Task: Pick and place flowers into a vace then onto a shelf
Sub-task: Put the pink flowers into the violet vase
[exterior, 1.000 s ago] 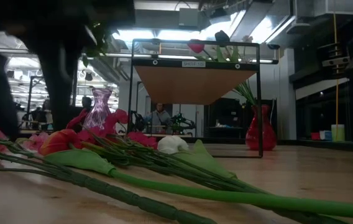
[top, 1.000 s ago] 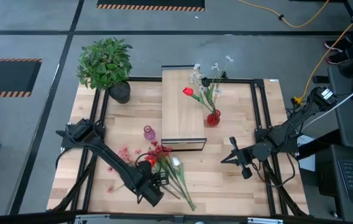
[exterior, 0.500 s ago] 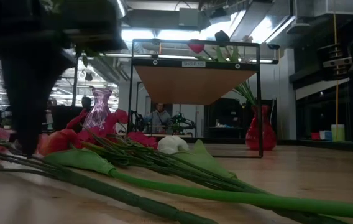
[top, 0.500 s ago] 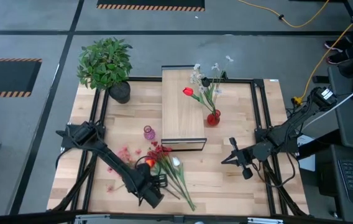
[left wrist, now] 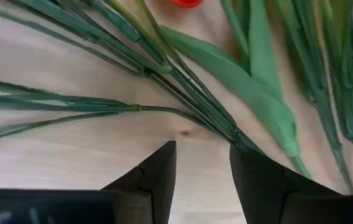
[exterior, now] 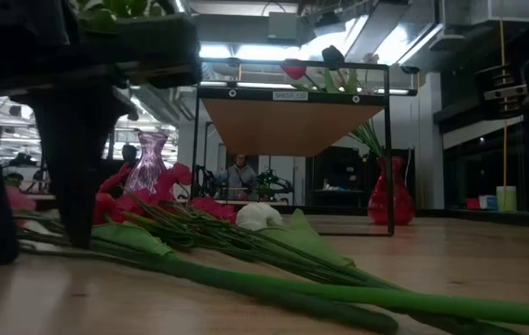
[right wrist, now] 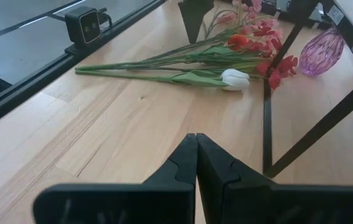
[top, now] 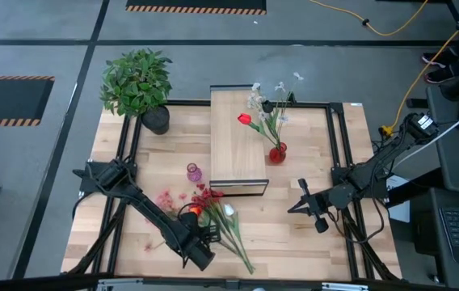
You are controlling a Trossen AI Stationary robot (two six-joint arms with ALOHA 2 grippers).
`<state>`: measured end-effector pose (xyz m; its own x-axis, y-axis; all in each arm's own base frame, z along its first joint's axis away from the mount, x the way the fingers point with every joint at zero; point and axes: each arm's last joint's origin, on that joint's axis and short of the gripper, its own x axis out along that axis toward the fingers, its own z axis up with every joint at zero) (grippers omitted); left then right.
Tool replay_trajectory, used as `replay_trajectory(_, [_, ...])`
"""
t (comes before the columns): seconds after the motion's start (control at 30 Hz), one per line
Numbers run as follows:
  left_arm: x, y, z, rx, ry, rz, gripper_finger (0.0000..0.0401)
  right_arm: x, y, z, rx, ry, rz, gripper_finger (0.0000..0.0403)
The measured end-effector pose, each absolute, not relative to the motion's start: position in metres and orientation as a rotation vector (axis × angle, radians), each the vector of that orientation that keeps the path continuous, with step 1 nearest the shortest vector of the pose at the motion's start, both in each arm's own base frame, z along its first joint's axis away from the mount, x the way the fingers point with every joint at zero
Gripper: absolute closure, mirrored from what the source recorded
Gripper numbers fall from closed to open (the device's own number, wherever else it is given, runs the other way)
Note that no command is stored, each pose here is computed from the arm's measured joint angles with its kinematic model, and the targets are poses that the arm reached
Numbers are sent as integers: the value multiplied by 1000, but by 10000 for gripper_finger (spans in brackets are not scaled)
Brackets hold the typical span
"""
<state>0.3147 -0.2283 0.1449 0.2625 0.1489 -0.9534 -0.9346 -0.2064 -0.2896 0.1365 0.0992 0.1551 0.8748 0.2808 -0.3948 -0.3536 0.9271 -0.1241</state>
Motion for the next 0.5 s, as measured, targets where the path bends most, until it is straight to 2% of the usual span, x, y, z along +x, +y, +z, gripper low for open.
replay_trajectory(0.2, [322, -231, 147, -1439, 698, 1130, 258, 137, 99, 155, -194, 380, 334, 395])
replay_trajectory(0.5, [322, -232, 147, -1426, 654, 1104, 258, 137, 99, 155, -194, 380, 333, 395])
